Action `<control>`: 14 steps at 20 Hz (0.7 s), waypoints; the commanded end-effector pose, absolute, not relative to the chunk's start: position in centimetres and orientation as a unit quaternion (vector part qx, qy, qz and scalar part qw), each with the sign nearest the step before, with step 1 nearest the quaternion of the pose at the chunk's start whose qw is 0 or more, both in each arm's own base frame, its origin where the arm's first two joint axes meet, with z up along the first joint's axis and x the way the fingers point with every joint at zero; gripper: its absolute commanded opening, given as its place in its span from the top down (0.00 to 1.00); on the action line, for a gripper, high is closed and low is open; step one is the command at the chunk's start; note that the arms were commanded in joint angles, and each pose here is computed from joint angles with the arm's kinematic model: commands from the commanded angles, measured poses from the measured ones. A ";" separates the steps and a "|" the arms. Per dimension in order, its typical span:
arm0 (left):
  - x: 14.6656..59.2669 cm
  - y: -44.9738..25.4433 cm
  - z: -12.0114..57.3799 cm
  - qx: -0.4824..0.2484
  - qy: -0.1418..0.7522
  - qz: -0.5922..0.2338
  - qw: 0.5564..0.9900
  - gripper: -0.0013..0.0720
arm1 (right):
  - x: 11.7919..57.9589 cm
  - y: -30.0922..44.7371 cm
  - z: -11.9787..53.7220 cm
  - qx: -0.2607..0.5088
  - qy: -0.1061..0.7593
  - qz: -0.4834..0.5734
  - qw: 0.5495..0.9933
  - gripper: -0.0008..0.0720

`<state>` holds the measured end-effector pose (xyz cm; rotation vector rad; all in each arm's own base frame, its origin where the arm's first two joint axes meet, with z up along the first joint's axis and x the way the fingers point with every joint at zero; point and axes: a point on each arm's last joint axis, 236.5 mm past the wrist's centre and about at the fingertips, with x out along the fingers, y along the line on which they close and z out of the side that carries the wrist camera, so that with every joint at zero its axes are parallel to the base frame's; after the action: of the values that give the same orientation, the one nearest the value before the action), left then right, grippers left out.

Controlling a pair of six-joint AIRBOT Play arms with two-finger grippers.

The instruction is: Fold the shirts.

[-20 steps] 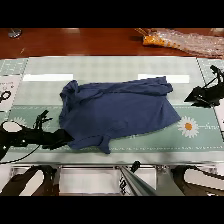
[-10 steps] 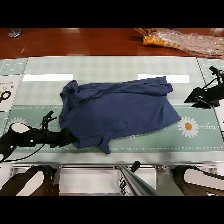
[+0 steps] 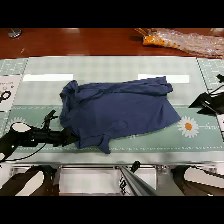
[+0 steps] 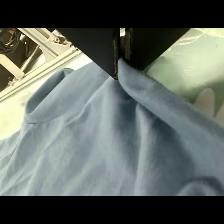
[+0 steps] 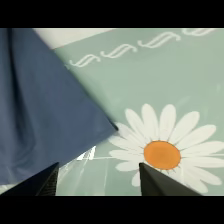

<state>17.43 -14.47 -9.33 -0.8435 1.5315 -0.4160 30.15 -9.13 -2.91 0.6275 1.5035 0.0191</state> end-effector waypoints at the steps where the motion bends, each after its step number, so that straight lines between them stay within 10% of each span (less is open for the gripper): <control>1: 17.4 -14.6 -9.2 -0.368 0.667 -0.184 0.621 0.95 | 29.5 -10.4 -4.2 0.307 0.658 -0.008 0.688 0.19; 14: 17.7 -14.4 -9.4 -0.368 0.663 -0.179 0.626 0.95 | 28.4 -6.3 -8.7 0.372 0.641 0.013 0.671 0.26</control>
<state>17.66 -14.41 -9.37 -0.8441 1.5222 -0.4113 27.87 -7.21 -8.18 0.7860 1.4817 0.0209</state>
